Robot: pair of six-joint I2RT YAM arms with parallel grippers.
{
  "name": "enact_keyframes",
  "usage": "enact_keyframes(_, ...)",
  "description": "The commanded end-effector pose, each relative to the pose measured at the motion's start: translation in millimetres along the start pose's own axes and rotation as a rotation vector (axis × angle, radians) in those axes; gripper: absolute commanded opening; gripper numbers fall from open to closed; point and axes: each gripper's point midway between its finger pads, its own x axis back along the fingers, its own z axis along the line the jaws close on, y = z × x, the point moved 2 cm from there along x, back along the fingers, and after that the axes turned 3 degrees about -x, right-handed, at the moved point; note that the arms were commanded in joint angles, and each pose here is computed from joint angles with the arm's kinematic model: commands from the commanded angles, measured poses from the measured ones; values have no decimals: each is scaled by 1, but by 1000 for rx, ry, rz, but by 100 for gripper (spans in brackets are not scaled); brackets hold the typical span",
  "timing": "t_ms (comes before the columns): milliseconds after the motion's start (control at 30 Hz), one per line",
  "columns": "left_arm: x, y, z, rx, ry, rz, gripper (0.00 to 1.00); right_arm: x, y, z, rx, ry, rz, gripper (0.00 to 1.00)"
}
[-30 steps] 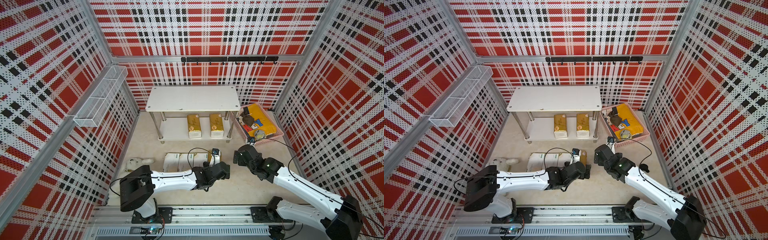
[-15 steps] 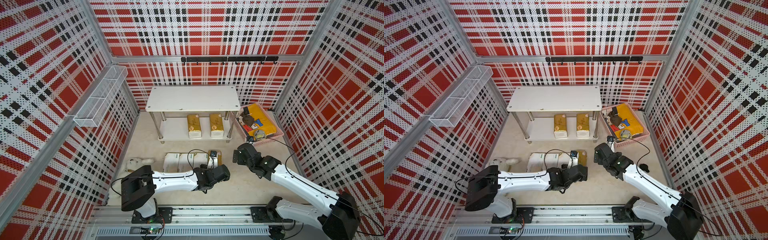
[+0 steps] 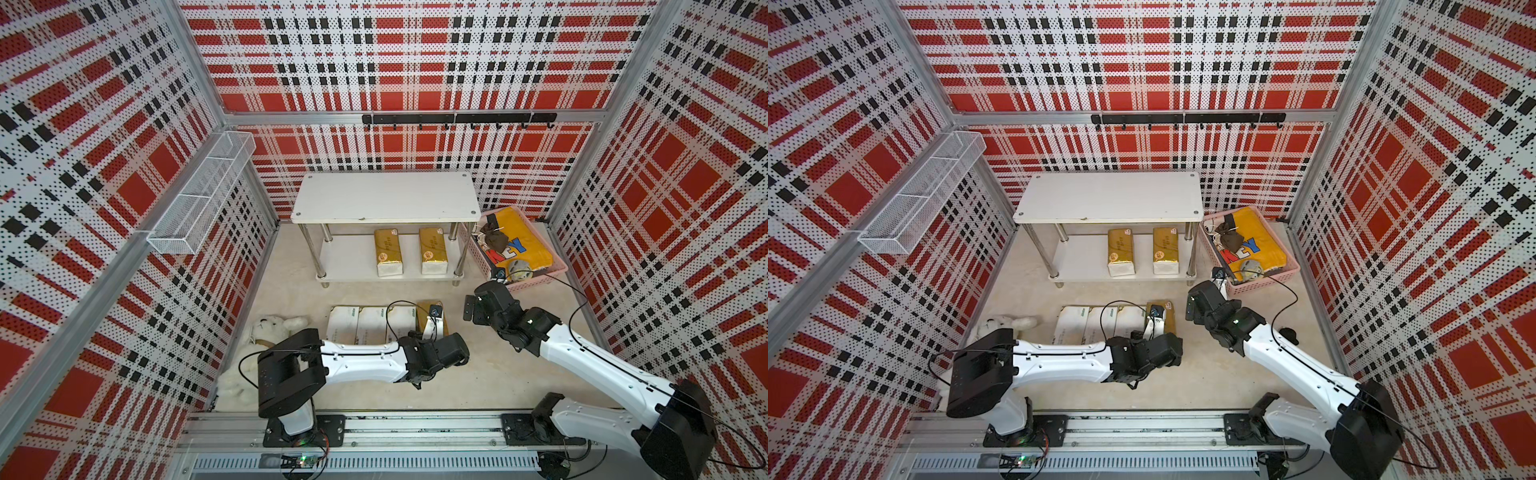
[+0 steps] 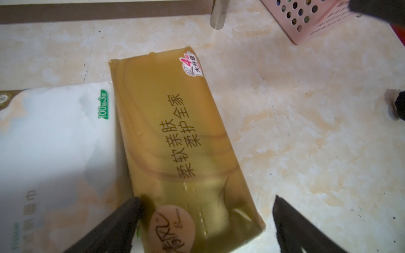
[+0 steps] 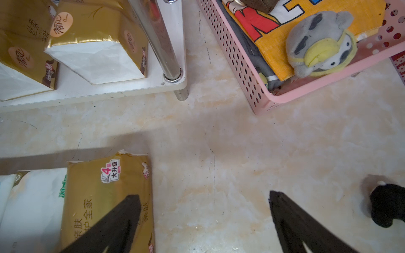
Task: Place the tissue boxes on the shelf by color
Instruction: Pick up the box of tissues from the center of the board.
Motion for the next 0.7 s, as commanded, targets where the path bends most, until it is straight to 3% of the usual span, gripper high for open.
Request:
enact_keyframes(0,-9,-1,5,12,43,7,98,0,9,-1,-29,9,-19,100)
enact_keyframes(500,-28,-2,0,44,72,17,99,-8,7,5,-36,49,5,100)
enact_keyframes(667,-17,11,-4,74,63,-14,99,-7,9,6,-37,54,1,100)
